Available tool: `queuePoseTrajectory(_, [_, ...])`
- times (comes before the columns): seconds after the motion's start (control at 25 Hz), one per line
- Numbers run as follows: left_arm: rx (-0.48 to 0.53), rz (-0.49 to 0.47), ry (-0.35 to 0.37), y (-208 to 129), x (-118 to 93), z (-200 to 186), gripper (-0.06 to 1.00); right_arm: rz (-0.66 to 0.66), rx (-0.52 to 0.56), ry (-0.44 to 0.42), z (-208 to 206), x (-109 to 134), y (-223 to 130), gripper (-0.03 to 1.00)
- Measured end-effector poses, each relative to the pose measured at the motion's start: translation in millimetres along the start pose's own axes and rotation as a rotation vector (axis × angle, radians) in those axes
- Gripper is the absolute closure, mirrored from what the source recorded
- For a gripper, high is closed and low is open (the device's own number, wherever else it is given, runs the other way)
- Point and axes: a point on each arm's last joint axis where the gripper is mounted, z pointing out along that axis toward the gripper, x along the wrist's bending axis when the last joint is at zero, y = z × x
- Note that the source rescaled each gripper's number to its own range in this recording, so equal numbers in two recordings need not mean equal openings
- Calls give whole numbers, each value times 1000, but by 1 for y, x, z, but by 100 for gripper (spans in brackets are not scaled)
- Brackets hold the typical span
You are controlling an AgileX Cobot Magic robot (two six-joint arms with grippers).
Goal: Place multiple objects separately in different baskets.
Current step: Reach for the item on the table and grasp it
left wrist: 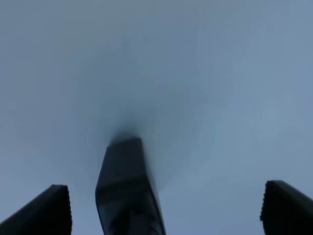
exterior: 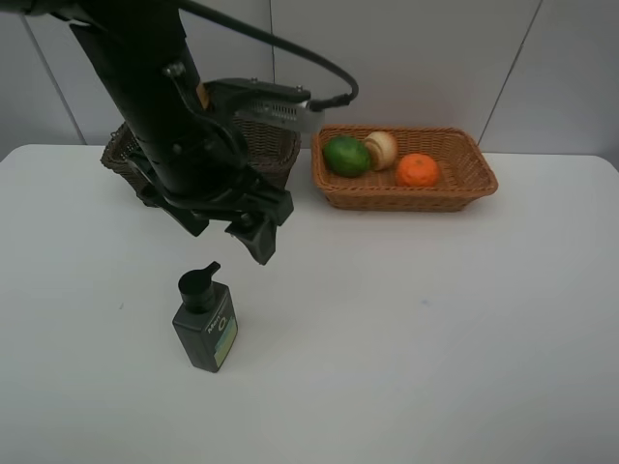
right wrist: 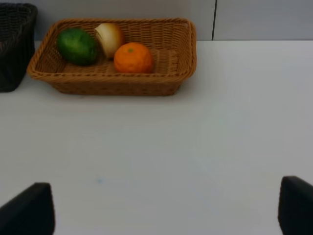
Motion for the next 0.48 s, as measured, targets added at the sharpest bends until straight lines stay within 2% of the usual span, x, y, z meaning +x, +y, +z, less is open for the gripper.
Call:
queuePoseTrajectory(0.24, [-2, -134, 115, -11, 7, 14, -6, 0, 0, 0, 0, 0, 0, -2])
queuePoseTrajectory(0.48, [-18, -140, 119, -15, -9, 13, -6, 0, 0, 0, 0, 0, 0, -2])
